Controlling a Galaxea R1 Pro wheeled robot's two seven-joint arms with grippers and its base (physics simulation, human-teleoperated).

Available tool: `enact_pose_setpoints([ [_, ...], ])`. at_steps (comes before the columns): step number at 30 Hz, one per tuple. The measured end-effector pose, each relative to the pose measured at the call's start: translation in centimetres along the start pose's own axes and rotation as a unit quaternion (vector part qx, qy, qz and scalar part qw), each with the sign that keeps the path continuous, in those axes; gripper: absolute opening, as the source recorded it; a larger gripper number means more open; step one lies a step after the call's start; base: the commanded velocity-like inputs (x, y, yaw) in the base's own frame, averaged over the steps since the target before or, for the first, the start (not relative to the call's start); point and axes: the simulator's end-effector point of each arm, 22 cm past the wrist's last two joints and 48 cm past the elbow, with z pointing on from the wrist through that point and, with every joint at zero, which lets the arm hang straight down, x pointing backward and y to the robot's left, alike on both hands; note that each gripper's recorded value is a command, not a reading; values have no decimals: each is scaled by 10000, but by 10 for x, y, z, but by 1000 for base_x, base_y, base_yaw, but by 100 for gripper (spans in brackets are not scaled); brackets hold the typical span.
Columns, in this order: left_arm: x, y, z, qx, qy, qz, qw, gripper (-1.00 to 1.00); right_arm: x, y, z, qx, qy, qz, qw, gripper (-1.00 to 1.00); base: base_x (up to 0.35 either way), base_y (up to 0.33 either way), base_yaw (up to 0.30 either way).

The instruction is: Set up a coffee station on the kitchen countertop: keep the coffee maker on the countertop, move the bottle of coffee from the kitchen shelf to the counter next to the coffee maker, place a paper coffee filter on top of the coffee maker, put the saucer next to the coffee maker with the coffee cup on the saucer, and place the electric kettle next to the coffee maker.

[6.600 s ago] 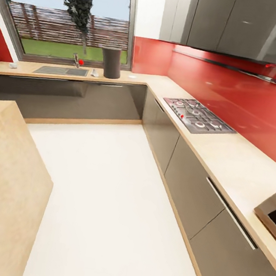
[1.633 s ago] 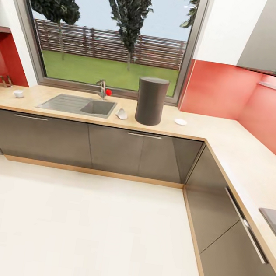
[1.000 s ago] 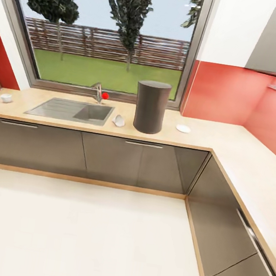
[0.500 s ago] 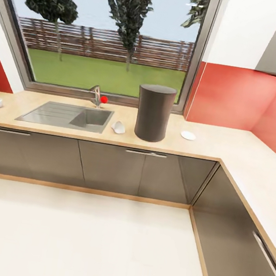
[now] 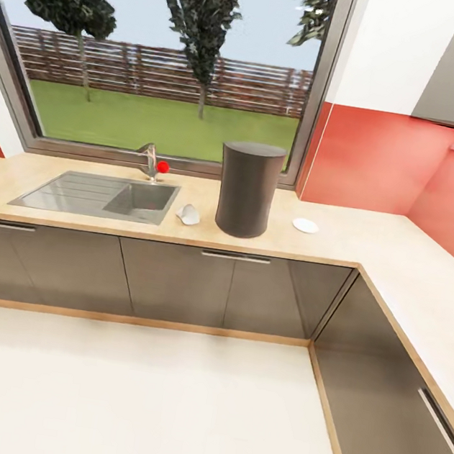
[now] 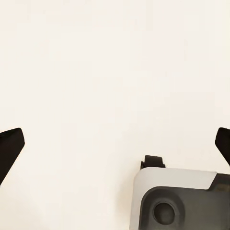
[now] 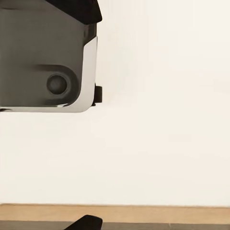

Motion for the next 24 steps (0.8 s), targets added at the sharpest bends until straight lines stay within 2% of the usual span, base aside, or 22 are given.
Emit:
enact_pose_setpoints([
  [11, -1, 0, 0, -1, -8, -6, 10000, 100, 0, -2, 0, 16, -2, 17, 10000, 100, 0, 0, 0],
  [16, -12, -3, 2, 21, -112, -28, 9999, 100, -1, -1, 0, 12, -7, 30, 10000, 100, 0, 0, 0],
  [20, -45, -8, 6, 76, -436, -73, 9990, 100, 0, 0, 0, 8, 5, 27, 10000, 100, 0, 0, 0],
  [24, -129, -14, 8, 132, -1200, -166, 9925, 100, 1, 0, 0, 5, 10, 23, 10000, 100, 0, 0, 0],
])
